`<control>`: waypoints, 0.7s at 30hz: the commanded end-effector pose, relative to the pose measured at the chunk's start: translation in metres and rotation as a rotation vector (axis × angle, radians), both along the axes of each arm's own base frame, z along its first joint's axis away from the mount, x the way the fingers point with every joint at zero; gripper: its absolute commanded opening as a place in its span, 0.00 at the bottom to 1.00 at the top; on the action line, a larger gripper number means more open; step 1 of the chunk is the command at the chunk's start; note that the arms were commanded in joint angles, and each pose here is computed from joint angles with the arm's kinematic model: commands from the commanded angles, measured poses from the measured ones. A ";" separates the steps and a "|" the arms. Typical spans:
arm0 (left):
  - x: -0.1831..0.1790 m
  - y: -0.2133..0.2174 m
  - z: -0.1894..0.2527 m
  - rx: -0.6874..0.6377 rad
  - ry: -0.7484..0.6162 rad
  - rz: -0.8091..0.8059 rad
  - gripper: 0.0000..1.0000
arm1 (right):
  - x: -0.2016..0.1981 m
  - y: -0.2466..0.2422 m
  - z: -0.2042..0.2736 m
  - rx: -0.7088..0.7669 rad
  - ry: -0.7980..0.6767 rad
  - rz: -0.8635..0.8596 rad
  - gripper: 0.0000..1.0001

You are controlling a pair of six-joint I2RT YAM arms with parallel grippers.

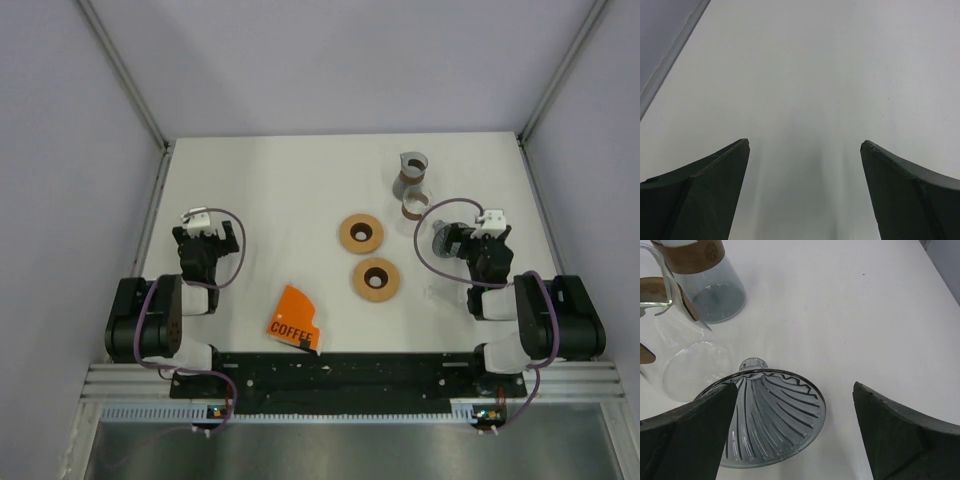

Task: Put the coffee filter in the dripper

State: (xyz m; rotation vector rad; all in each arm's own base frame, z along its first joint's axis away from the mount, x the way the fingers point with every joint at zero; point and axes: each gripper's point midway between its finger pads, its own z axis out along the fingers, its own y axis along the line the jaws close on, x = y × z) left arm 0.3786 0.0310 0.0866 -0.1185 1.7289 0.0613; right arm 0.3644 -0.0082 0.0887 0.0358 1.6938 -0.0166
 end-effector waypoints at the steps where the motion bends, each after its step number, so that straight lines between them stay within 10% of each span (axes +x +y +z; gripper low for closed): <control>1: 0.009 0.000 0.022 0.004 -0.073 -0.007 0.99 | 0.003 0.000 0.015 0.015 -0.064 0.001 0.99; 15: 0.013 0.001 0.031 0.005 -0.077 -0.002 0.99 | 0.003 0.000 0.014 0.015 -0.059 0.001 0.99; 21: 0.033 -0.011 0.048 0.035 0.143 -0.105 0.90 | -0.006 -0.010 0.028 0.031 -0.089 -0.058 0.99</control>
